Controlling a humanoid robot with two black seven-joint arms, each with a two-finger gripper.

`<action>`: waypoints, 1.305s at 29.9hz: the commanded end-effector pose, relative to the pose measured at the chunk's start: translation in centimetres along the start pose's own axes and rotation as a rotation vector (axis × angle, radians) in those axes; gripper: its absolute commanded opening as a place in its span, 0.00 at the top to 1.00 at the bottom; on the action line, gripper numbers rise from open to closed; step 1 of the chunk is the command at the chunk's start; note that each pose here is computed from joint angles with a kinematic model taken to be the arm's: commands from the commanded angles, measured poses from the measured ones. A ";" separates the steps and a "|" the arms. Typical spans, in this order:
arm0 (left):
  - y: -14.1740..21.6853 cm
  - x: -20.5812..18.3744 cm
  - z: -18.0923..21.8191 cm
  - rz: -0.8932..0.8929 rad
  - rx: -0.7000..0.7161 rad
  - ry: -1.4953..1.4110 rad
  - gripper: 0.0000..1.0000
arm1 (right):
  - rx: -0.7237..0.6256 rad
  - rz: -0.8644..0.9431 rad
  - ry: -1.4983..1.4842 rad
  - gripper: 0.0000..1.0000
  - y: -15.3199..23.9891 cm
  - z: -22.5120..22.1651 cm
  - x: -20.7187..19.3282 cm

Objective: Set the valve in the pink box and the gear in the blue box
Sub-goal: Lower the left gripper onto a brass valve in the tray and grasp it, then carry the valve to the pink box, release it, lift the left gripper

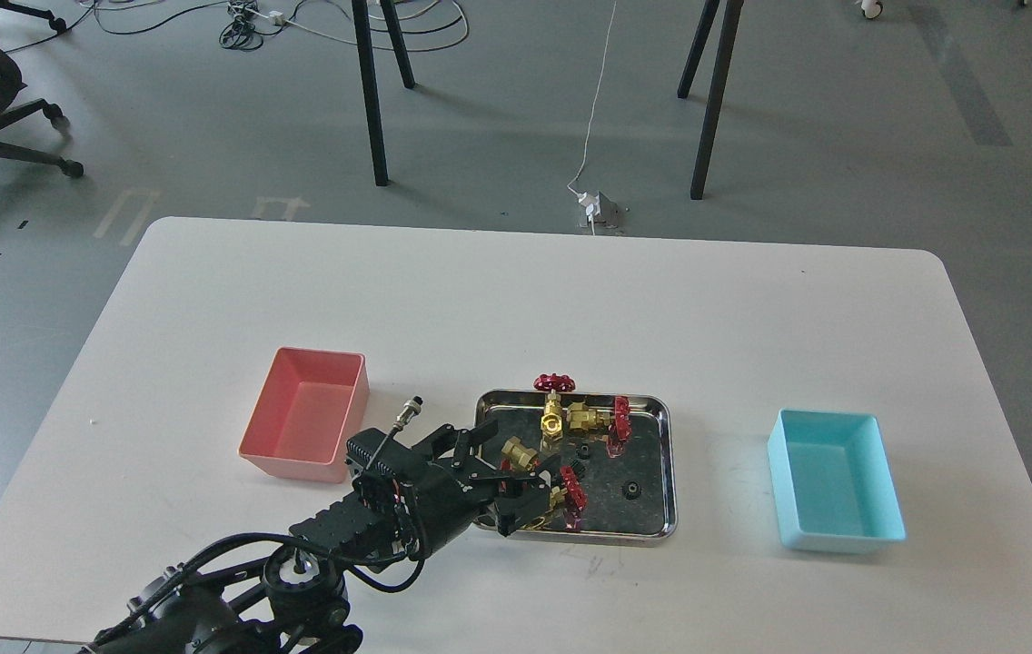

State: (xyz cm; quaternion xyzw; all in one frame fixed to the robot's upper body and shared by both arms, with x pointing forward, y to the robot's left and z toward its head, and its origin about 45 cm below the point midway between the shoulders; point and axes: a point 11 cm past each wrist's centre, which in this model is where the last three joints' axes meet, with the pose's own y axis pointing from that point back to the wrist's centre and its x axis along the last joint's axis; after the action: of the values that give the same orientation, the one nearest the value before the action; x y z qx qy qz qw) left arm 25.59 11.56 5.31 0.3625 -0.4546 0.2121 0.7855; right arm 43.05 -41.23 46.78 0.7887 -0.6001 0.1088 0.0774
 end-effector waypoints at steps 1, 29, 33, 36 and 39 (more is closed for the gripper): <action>0.0 -0.4 -0.2 -0.012 0.010 0.000 0.00 | 0.000 -0.001 -0.001 0.01 -0.1 0.0 -0.1; -1.1 4.4 -1.9 0.101 0.056 0.049 0.78 | -0.033 0.038 -0.005 0.01 -0.7 1.6 0.9; 1.0 8.1 -3.6 0.186 0.074 0.029 0.79 | -0.036 0.036 -0.006 0.01 -0.8 1.8 0.8; 4.3 9.9 -6.7 0.221 0.137 -0.006 0.79 | -0.036 0.038 -0.006 0.01 -0.8 1.8 0.8; 7.9 10.6 -9.9 0.216 0.211 -0.063 0.79 | -0.027 0.040 -0.010 0.01 -1.1 1.6 0.5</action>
State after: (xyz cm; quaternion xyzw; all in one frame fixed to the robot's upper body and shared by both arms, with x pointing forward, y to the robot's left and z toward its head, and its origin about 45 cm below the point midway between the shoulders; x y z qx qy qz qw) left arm 31.33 19.94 13.18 0.3693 -0.4784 0.3255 0.7272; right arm 44.21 -42.12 45.21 0.7763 -0.6167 0.0966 0.0877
